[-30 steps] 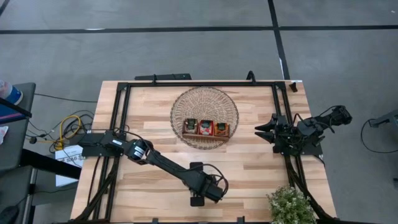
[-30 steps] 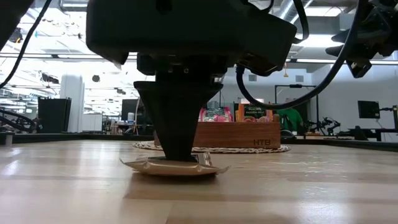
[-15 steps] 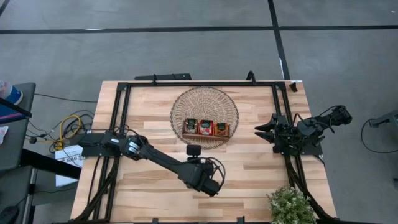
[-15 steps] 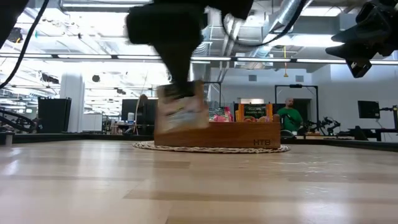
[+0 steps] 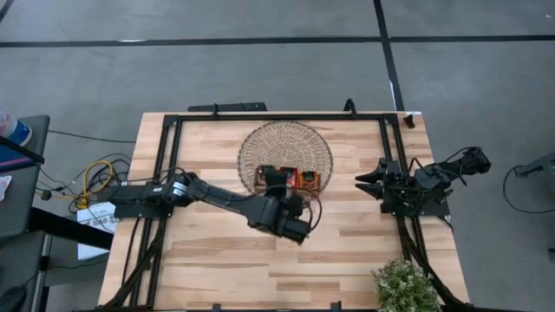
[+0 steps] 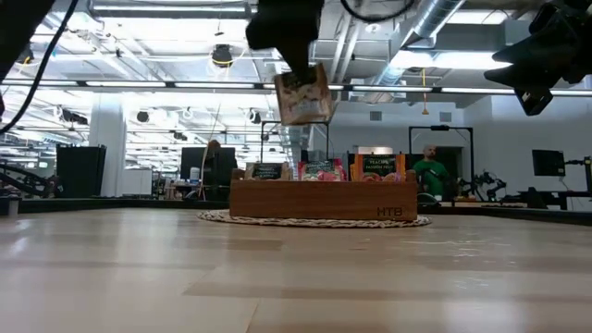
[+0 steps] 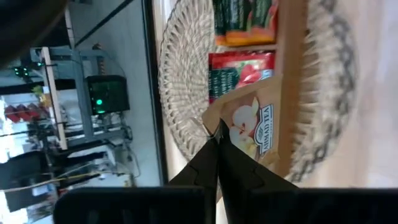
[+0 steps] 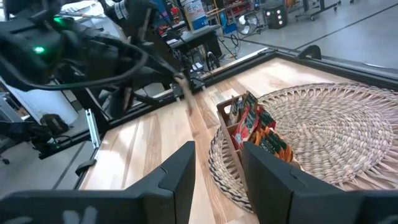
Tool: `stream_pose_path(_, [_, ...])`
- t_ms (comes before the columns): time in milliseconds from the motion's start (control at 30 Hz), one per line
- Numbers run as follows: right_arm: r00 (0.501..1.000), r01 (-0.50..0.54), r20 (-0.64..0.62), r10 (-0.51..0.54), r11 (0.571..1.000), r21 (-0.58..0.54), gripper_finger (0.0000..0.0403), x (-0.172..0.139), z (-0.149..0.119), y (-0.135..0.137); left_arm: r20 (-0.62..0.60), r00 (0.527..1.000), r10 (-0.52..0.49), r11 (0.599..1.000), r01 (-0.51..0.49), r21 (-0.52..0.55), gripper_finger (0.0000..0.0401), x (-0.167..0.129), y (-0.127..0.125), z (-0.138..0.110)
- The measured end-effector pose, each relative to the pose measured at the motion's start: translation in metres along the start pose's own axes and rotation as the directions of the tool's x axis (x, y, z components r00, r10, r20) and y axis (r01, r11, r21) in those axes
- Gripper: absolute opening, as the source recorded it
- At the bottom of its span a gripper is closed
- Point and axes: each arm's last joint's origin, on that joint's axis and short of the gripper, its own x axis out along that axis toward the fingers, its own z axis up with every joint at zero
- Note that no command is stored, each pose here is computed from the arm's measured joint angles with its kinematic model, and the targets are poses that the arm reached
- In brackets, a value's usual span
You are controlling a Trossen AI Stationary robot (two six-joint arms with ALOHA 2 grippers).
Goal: Pick & Place Tea
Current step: Put the brown tea bag into the left section of the wooden organizer
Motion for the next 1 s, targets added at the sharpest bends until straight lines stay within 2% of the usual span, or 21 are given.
stream_pose_path(333, [1.000, 0.000, -0.001, 0.000, 1.000, -0.001, 0.0123, 0.000, 0.000, 0.000, -0.077, 0.996, -0.047, 0.998, 0.043, -0.046, 0.0000, 0.026, 0.021, -0.002])
stream_pose_path(600, [1.000, 0.002, -0.007, -0.002, 1.000, -0.007, 0.0123, 0.000, -0.001, 0.000, -0.125, 0.990, -0.063, 0.995, 0.053, -0.080, 0.0000, 0.020, 0.033, -0.036])
stream_pose_path(767, [1.000, 0.003, -0.007, -0.003, 1.000, -0.021, 0.0123, 0.000, -0.001, 0.000, -0.174, 0.983, -0.051, 0.995, 0.036, -0.090, 0.0000, 0.030, 0.023, -0.058])
stream_pose_path(1000, [1.000, 0.007, -0.005, -0.007, 1.000, -0.021, 0.0123, 0.000, -0.001, -0.001, -0.072, 0.995, -0.066, 0.994, 0.060, -0.093, 0.0000, 0.043, 0.002, -0.053])
